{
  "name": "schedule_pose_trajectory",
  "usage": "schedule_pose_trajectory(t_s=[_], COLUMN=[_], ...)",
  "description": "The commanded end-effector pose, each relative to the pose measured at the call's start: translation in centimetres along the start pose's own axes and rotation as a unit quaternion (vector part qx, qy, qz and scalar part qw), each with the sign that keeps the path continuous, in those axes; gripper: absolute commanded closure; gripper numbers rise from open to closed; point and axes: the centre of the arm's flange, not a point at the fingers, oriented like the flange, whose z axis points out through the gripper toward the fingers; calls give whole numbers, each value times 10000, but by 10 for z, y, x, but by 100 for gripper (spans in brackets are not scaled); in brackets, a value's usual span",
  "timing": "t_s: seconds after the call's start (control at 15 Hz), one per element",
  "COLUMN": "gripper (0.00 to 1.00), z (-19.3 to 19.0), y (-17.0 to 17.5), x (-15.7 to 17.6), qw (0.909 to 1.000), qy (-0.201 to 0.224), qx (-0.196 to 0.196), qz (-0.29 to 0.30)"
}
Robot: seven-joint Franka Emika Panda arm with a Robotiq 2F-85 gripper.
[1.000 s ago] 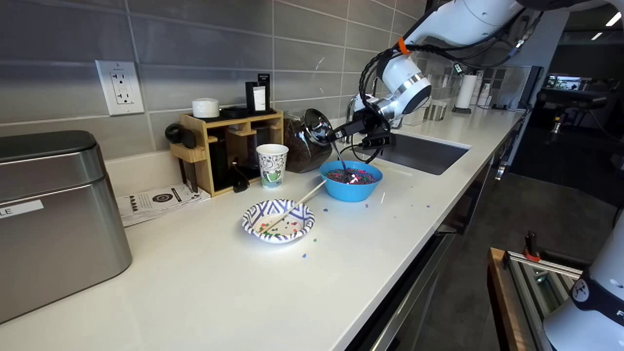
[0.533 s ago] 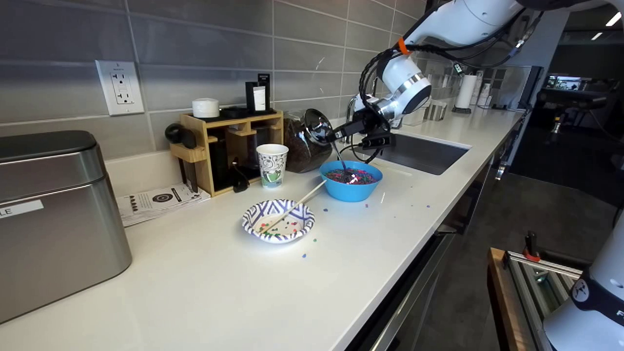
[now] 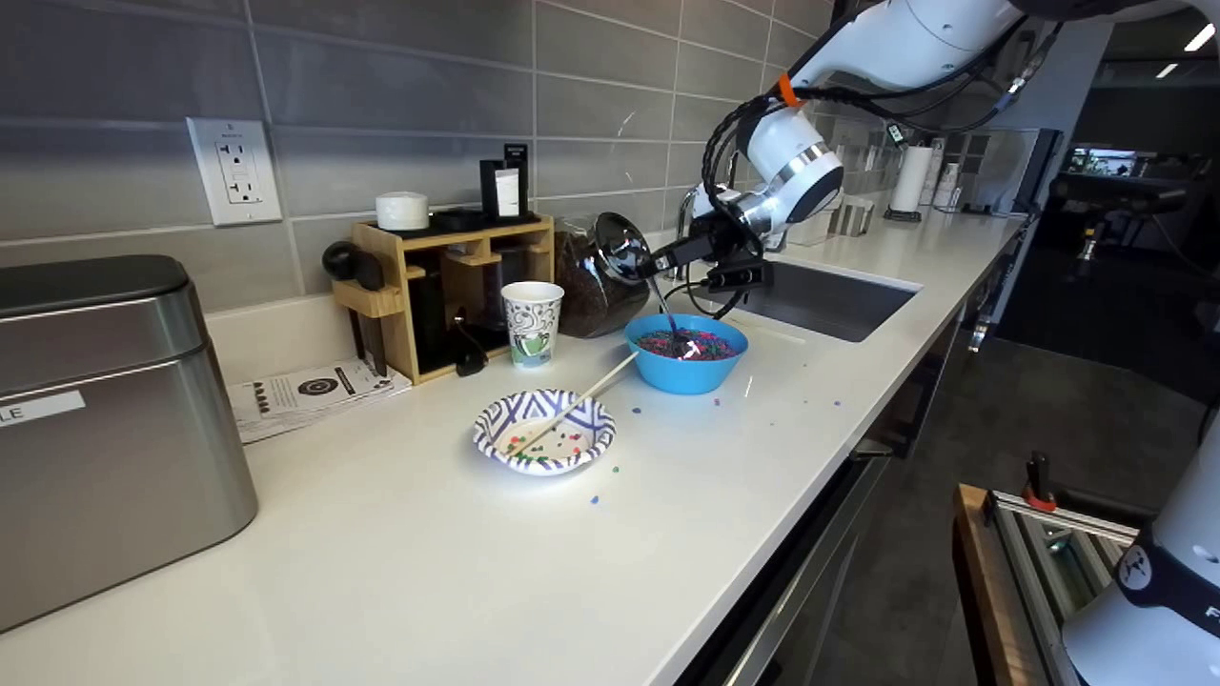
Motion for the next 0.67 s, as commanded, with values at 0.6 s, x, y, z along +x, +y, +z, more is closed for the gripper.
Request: schedule_pose_trajectory(t_s=[0.6], gripper=[100], z=[0], y=[-1], x=[0], qw=[9999], qy=[108], qx=[57], qz=[-54])
